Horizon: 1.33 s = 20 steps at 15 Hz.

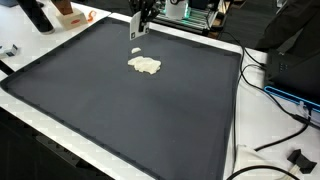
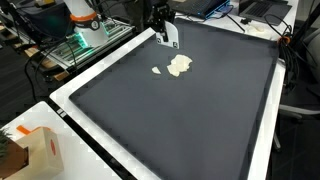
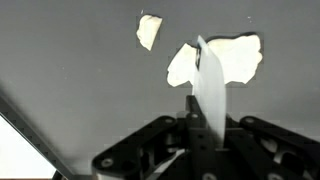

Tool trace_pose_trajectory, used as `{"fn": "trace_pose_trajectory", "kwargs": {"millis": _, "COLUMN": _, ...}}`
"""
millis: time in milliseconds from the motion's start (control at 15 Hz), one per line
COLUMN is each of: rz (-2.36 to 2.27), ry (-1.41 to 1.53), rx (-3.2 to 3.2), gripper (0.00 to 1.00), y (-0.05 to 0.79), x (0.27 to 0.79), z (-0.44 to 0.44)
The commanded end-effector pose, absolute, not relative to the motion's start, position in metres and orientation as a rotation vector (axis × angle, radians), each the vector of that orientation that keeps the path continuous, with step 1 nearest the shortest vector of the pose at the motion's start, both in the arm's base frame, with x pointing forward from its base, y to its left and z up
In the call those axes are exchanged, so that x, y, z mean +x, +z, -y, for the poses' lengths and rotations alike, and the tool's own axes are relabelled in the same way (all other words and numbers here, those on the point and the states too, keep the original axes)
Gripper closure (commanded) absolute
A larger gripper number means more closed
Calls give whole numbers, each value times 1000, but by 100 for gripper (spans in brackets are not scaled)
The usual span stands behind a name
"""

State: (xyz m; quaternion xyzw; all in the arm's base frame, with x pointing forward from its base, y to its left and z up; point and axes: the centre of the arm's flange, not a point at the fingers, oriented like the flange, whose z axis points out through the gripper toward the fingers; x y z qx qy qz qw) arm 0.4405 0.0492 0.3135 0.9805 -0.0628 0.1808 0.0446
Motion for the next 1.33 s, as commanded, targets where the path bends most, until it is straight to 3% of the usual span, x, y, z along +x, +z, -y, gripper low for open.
{"fn": "trace_pose_trajectory", "kwargs": {"millis": 0, "rz": 117, "ry": 515, "rx": 3012, "gripper": 99, "y": 349, "x": 441, "z": -52}}
{"fn": "trace_pose_trajectory", "kwargs": {"millis": 600, "rz": -47, "ry": 493, "rx": 3031, "gripper": 99, "y": 392, "x": 456, "z": -62}}
{"fn": "trace_pose_trajectory", "kwargs": {"millis": 1000, "rz": -47, "ry": 519, "rx": 3022, "gripper": 99, "y": 388, "x": 460, "z": -65}}
{"fn": "trace_pose_trajectory", "kwargs": {"millis": 1267, "rz": -317, "ry": 522, "rx": 3199, "gripper": 99, "y": 357, "x": 474, "z": -52}}
